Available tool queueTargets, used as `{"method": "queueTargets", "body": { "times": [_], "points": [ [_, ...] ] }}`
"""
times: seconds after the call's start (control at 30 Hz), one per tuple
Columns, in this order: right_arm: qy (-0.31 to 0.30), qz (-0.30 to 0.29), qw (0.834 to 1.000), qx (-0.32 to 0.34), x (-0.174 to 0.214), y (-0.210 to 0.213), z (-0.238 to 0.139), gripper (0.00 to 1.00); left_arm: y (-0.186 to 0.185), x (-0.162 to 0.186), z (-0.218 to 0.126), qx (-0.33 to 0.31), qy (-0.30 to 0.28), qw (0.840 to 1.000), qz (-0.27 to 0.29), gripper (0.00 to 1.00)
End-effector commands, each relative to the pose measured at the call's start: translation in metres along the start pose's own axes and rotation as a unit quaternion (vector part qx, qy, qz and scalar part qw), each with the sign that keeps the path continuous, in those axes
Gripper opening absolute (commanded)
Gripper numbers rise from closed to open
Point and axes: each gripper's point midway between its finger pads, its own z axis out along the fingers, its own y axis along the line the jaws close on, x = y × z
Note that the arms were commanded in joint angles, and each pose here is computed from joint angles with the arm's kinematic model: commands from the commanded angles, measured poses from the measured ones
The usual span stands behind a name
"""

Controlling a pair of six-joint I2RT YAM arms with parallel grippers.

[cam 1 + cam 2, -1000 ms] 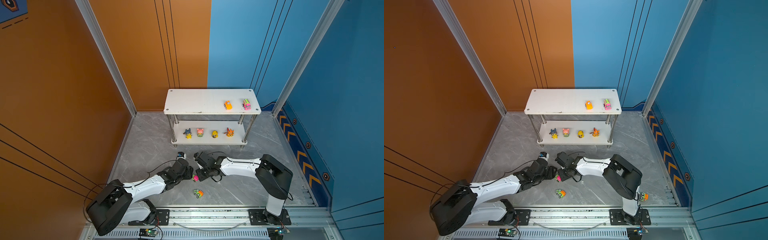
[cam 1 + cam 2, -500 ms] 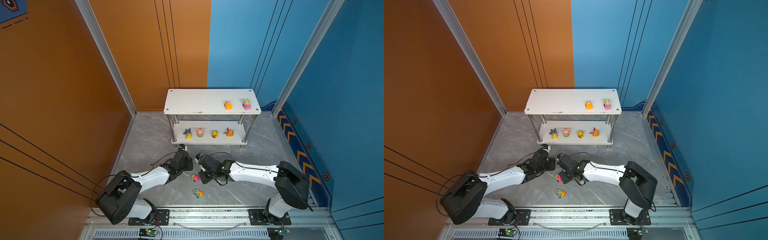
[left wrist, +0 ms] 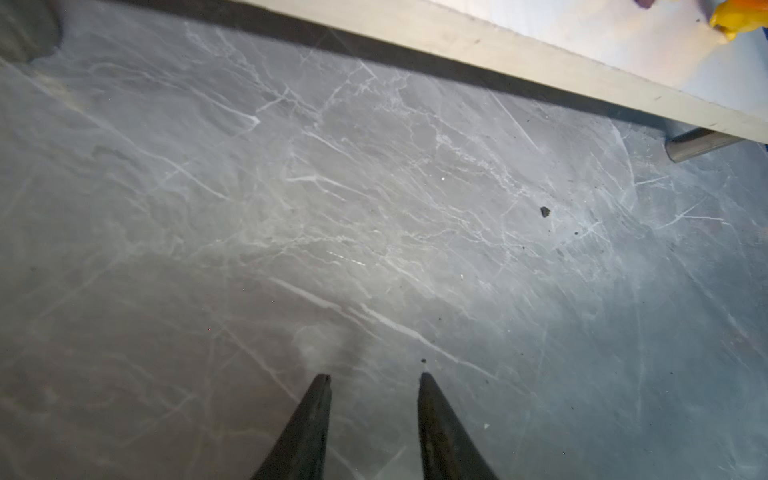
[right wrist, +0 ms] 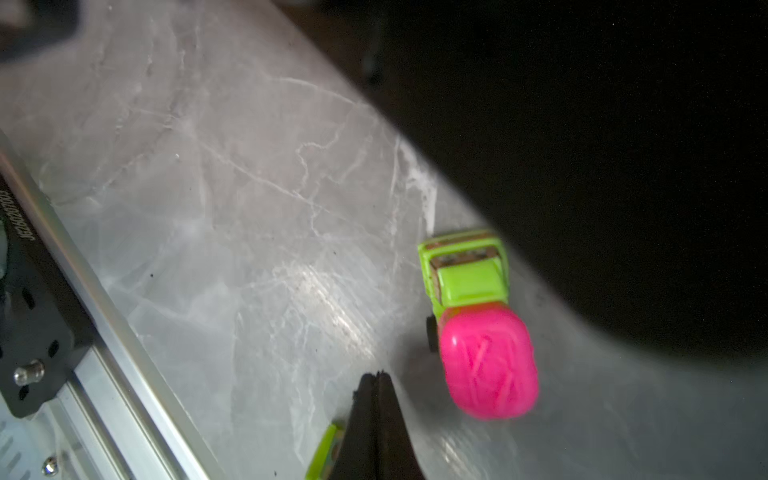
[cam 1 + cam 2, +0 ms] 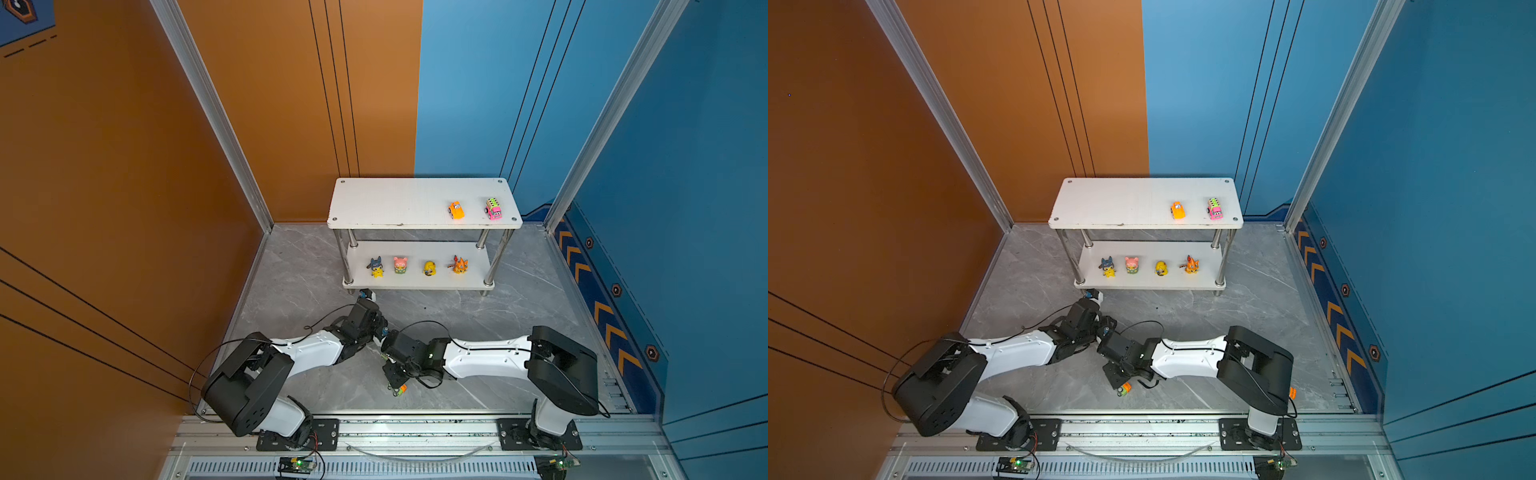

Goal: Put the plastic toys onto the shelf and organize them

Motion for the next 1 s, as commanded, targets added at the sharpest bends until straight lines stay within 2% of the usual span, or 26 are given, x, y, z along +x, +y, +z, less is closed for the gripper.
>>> {"method": "queueTargets", "body": {
  "times": [0.0,0.1,0.27,0.37,0.5,0.6,0.77,0.97],
  "points": [
    [-0.020,0.035,0.999,0.012,-0.007,-0.022,0.013,0.00,-0.001,-0.003,-0.007,0.008,-0.003,1.000,0.000,0.44],
    [-0.031,0.044,0.998,0.018,-0.018,-0.037,0.012,0.00,0.004,-0.004,-0.012,0.000,-0.002,1.000,0.001,0.54],
    [-0.024,0.047,0.998,0.030,-0.022,-0.059,0.001,0.00,0.014,-0.007,-0.017,-0.010,-0.010,1.000,-0.005,0.62],
    [-0.012,0.043,0.999,0.006,-0.013,-0.048,-0.005,0.00,0.018,-0.011,-0.017,-0.016,-0.015,1.000,-0.009,0.63],
    [0.009,-0.016,1.000,0.006,0.006,-0.017,-0.014,0.00,0.027,-0.019,-0.016,-0.028,-0.020,0.999,-0.019,0.63],
    [0.016,-0.025,1.000,-0.001,0.017,-0.005,-0.016,0.00,0.031,-0.022,-0.013,-0.032,-0.021,0.999,-0.023,0.62],
    [0.012,-0.023,1.000,0.007,0.018,-0.007,-0.016,0.00,0.034,-0.026,-0.013,-0.033,-0.025,0.999,-0.030,0.63],
    [-0.002,-0.036,0.999,0.012,0.015,-0.003,-0.034,0.00,0.043,-0.027,-0.021,-0.041,-0.028,0.998,-0.034,0.63]
  ]
}}
